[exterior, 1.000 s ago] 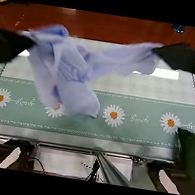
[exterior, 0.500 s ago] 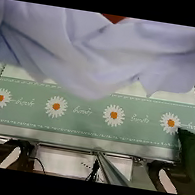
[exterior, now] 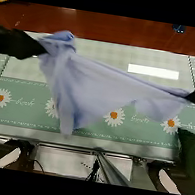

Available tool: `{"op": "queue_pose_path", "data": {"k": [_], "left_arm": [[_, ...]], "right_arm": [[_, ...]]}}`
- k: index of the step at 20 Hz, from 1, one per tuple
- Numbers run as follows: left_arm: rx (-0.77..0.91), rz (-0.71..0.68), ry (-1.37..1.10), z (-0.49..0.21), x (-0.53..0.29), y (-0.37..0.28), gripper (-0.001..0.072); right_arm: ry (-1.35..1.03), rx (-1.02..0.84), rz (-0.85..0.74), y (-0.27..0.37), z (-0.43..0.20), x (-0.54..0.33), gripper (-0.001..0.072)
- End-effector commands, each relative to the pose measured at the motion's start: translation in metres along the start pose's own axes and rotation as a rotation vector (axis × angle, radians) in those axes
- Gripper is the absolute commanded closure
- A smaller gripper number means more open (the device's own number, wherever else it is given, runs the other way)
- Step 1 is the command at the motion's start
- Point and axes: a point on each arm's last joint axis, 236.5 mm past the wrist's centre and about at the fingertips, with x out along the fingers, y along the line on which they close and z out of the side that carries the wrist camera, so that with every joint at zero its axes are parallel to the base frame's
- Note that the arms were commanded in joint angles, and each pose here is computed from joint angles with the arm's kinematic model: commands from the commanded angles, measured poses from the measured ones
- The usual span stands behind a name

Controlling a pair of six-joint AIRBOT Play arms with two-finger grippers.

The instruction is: Fold the shirts.

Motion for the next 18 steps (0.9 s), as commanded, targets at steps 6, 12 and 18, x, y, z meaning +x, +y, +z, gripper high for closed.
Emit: {"op": "queue_pose_path", "data": {"k": [6, 12, 18], "left_arm": [[-0.181, -0.064, 0.328, -0.054, 0.158, 0.093, 0.0686], [-0.296, 0.120, 0.496, -0.086, 0.119, 0.160, 0.0167], [-0.501, 0.206, 0.512, -0.126, 0.041, 0.163, 0.0164]], "right_arm": [[0.107, 0.039, 0.005, -0.036, 0.042, 0.130, 0.0687], [0.135, 0.013, -0.009, -0.049, 0.050, 0.164, 0.0687], [0.143, 0.038, -0.136, -0.083, 0.046, 0.160, 0.0686]]}}
